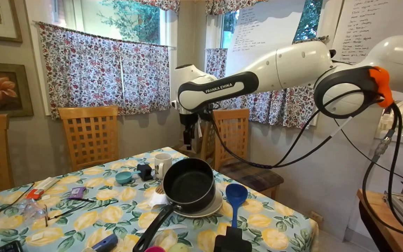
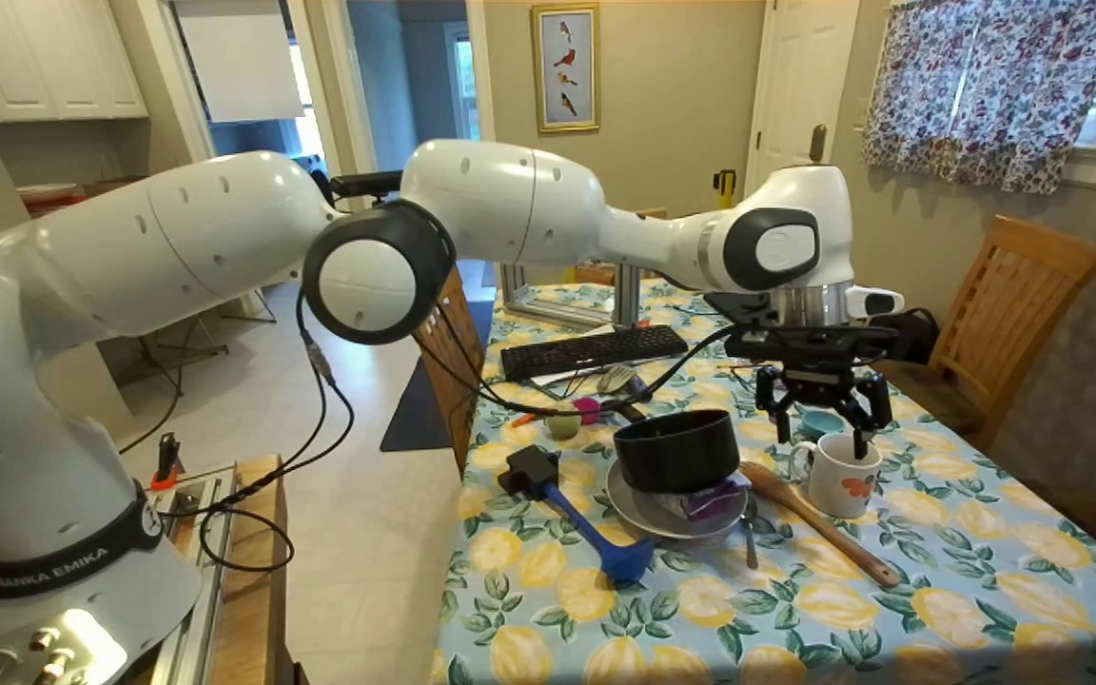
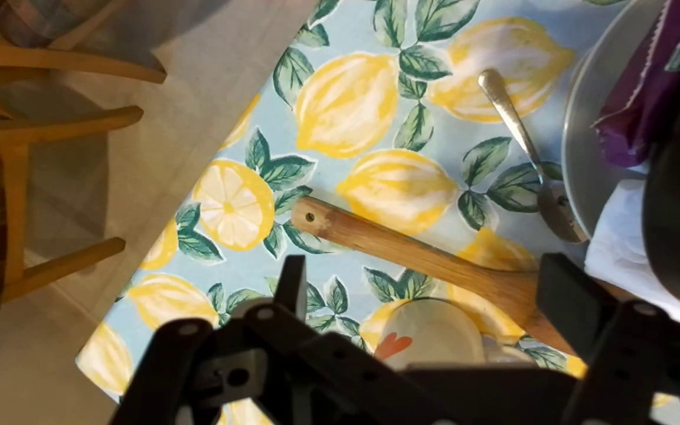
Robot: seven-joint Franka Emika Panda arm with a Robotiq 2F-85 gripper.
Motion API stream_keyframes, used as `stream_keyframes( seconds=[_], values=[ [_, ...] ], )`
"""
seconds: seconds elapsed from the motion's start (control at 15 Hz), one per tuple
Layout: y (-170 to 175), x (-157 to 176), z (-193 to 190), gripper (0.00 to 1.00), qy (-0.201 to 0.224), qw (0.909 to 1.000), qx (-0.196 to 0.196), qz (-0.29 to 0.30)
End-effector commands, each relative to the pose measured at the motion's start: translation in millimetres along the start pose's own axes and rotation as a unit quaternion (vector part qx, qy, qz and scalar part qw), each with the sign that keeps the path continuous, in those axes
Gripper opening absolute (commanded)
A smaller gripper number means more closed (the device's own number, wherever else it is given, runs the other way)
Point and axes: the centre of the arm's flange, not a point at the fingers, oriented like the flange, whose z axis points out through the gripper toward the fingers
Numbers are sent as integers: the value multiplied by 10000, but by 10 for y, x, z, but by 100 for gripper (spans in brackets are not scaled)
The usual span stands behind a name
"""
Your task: Move the white mug to the left
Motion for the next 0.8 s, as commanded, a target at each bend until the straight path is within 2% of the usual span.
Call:
stream_keyframes(
  seconds=[0.0, 0.2, 0.27, 0.4, 0.6, 0.73],
  values=[
    [0, 0, 0, 100, 0, 10000, 0, 0],
    [0, 0, 0, 100, 0, 10000, 0, 1],
    [11, 38, 18, 100, 358, 9986, -158, -354],
    [98, 272, 9, 100, 575, 9937, -409, -866],
    [197, 454, -22, 100, 1023, 9819, -538, -1499],
    [280, 572, -7, 100, 1322, 9704, -597, -1932]
  ],
)
